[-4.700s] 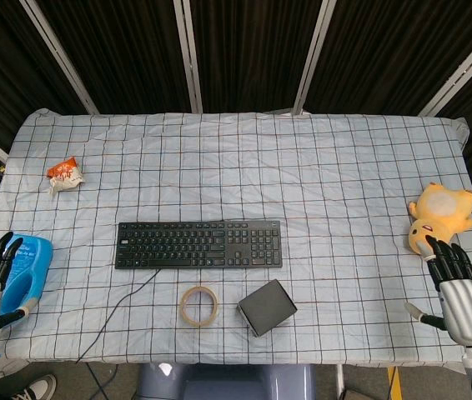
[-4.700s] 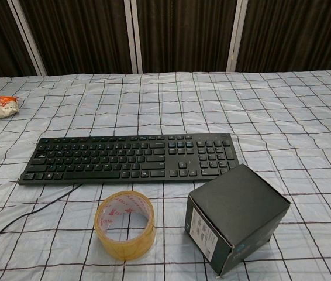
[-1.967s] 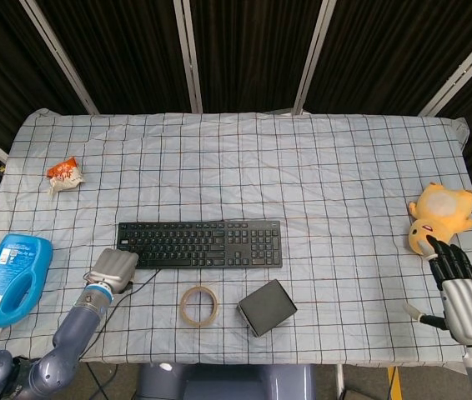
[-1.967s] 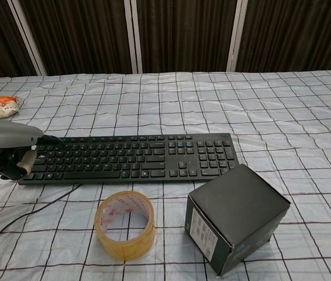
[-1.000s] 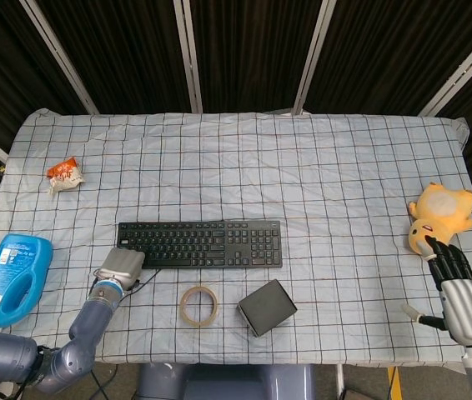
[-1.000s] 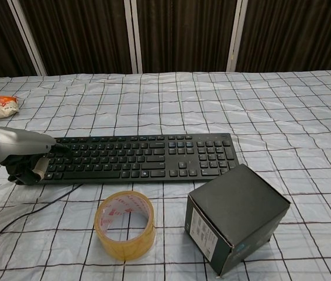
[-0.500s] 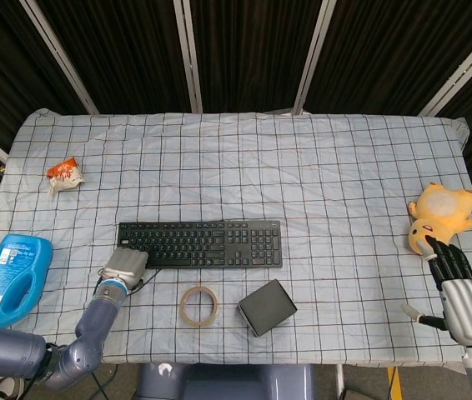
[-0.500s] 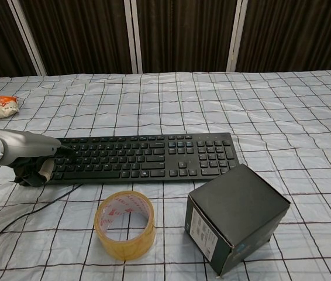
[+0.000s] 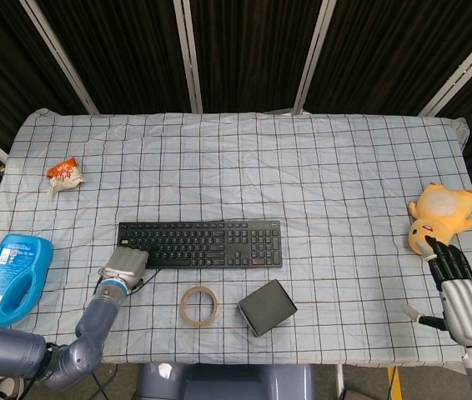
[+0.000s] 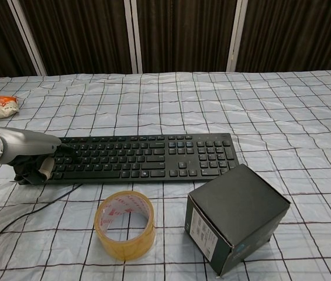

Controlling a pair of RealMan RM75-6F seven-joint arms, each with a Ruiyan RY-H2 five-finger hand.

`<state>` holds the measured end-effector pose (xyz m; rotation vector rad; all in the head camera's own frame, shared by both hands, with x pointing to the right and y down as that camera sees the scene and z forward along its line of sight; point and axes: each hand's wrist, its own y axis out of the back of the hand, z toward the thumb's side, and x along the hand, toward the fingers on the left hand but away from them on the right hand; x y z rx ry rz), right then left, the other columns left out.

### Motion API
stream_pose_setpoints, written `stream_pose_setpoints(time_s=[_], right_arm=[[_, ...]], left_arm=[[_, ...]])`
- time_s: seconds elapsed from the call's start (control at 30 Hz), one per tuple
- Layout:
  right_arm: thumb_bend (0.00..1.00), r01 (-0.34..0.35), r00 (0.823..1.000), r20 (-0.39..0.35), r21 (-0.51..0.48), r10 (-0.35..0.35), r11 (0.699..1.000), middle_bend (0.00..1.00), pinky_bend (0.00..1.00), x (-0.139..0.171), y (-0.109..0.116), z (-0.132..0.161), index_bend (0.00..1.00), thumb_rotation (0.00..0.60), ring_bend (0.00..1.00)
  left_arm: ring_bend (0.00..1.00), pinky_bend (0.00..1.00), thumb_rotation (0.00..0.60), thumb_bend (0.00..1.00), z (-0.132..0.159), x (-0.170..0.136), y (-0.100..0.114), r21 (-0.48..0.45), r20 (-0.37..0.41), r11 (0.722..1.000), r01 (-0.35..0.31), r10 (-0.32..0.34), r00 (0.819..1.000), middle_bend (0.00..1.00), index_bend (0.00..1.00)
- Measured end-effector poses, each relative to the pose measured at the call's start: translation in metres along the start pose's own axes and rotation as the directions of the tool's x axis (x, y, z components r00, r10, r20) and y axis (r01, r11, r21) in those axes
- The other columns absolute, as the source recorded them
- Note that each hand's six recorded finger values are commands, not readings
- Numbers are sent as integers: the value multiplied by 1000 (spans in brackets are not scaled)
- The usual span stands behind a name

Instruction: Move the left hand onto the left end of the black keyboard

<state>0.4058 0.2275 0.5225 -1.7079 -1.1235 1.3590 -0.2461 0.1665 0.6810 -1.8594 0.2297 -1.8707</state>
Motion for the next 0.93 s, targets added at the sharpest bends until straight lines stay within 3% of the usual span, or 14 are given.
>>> stream_pose_setpoints(time_s=[0.1,0.2,0.37,0.43,0.53,0.67,0.87,0.93], right_arm=[[76,3,1000,2,0,-3,1000,0,0,0,1,-1,31,600,0],[76,3,1000,1,3,-3,1000,0,0,0,1,-1,31,600,0],[75,4,1000,-3,13,-4,1000,0,0,0,1,-1,30,600,0],[75,3,1000,-3,19,-3,1000,0,0,0,0,0,30,600,0],[75,4,1000,-4,29,-4,1000,0,0,1,0,0,30,600,0],[76,11,1000,-8,47,-11,999,0,0,1,0,1,30,600,0],[76,14,1000,-15,62,-13,998,0,0,2,0,1,30,600,0],[75,14,1000,-21,70,-12,997,0,0,2,0,1,30,600,0]], left_arm=[[627,431,600,1000,0,-6,7,-8,13,1000,-24,24,1000,717,66],[473,340,600,918,-2,-15,18,-25,29,997,-68,69,997,557,34],[41,41,600,569,-18,-42,41,-40,50,974,-224,226,973,30,0],[0,0,600,464,-25,-54,47,-42,59,956,-291,294,954,0,0],[0,0,600,350,-39,-76,54,-43,73,912,-408,411,909,0,0],[0,0,600,205,-66,-112,51,-70,63,828,-556,560,826,0,0],[0,0,600,69,-121,-165,20,-106,-34,715,-691,692,721,0,0],[0,0,600,44,-136,-176,10,-98,-65,693,-714,712,700,0,0]])
